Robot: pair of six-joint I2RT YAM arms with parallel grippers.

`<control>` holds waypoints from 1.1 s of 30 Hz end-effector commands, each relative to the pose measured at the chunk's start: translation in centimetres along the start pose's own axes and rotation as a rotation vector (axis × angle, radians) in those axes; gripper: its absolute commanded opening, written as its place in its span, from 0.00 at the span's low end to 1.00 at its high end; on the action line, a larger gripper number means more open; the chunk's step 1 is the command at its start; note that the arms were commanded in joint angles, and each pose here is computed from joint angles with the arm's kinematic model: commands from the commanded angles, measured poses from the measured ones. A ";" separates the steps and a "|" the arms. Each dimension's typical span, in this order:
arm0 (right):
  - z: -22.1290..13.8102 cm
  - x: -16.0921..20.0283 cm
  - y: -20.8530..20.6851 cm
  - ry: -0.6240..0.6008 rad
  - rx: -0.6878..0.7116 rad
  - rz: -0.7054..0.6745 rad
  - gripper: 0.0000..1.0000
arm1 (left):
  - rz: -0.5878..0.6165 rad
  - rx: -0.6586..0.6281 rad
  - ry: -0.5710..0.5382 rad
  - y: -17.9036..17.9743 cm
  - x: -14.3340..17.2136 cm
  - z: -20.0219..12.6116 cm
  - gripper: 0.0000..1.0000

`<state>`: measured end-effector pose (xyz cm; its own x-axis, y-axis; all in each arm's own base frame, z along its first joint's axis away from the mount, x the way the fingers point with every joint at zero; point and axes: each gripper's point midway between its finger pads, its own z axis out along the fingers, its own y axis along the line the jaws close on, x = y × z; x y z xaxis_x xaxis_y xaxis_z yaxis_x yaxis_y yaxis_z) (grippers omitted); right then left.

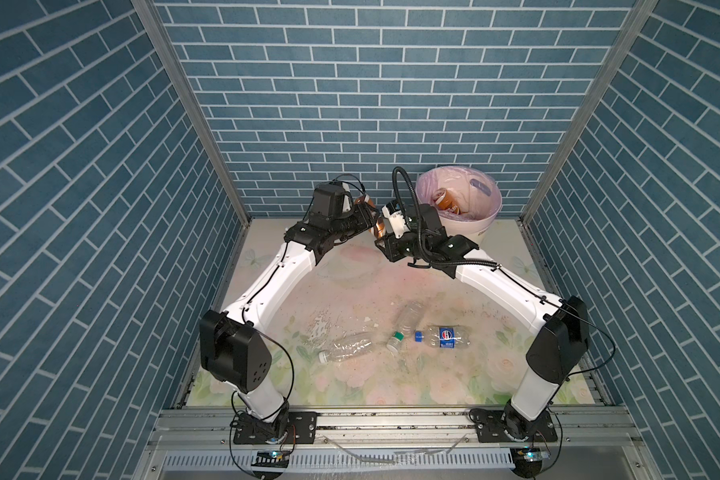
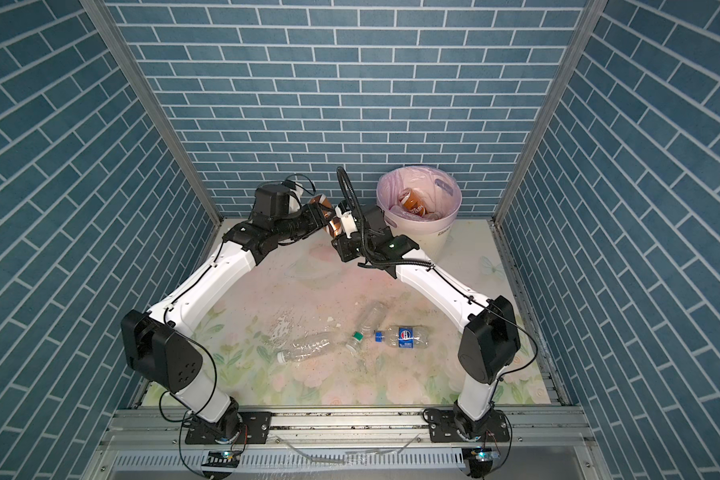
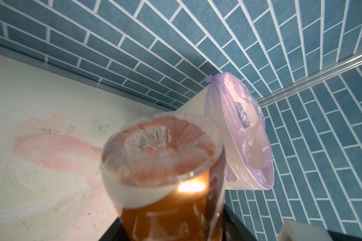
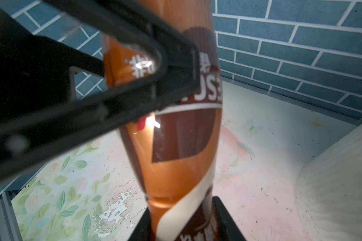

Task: Throw the plastic bottles in the bin
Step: Pick up the plastic bottle from the middle-left of the table, then throw the plastic bottle into the trash bin.

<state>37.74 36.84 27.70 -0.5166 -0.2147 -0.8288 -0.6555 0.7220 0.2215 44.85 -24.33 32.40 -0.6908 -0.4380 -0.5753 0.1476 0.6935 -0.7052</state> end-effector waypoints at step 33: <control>-24.9 -14.1 -14.6 -0.459 0.740 -0.047 0.09 | 0.303 0.206 -0.225 -9.3 -3.5 -6.5 0.99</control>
<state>35.79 12.78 55.91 0.0764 -0.0416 -0.9962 -0.1045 0.9933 -0.0494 41.15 -24.94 43.88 -0.4373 -0.3829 -0.8137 0.4445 0.6945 -0.5657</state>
